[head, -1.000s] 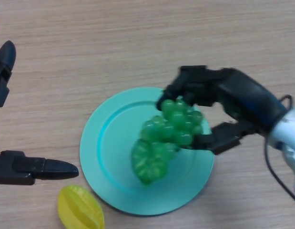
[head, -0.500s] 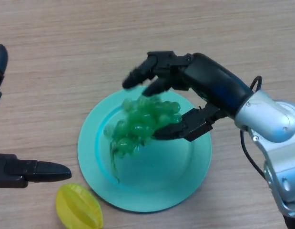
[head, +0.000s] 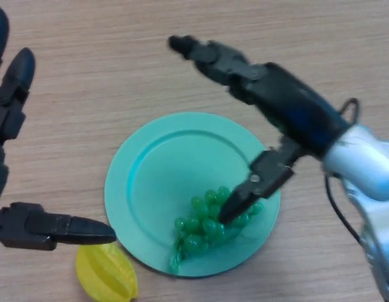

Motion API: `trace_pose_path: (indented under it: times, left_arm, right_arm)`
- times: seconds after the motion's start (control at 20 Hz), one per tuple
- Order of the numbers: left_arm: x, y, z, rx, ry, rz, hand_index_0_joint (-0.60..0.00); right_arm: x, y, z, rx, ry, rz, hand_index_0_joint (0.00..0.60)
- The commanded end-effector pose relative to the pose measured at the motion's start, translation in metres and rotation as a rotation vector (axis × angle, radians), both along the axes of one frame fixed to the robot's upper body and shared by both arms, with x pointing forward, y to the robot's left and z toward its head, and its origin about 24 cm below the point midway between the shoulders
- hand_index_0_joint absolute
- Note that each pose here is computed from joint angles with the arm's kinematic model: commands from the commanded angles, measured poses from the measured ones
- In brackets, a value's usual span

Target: Pick up the green grapes and place it on the plate

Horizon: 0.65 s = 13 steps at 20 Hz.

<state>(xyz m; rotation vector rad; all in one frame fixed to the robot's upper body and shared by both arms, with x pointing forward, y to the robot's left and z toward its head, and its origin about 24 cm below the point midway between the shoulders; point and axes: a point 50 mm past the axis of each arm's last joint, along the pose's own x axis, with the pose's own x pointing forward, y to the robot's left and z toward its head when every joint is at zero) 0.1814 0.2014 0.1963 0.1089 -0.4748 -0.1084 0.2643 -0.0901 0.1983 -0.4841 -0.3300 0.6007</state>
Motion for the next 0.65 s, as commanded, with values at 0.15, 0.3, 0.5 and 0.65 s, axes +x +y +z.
trace_pose_path:
  times: [0.15, 0.3, 0.5, 0.65]
  left_arm:
    - [-0.010, 0.000, 0.022, 0.045, -0.167, -0.008, 0.000]
    - [-0.003, 0.003, 0.019, 0.040, -0.154, 0.005, 0.000]
    - [-0.001, 0.003, 0.021, 0.054, -0.151, -0.007, 0.000]
    - [-0.001, 0.002, 0.026, 0.076, -0.162, -0.015, 0.000]
  right_arm:
    - [-0.031, -0.041, 0.029, 0.241, -0.127, -0.102, 0.000]
    - [-0.049, -0.051, 0.028, 0.321, -0.141, -0.110, 0.000]
    - [-0.071, -0.064, 0.037, 0.441, -0.194, -0.171, 0.000]
    - [-0.077, -0.071, 0.037, 0.451, -0.222, -0.193, 0.000]
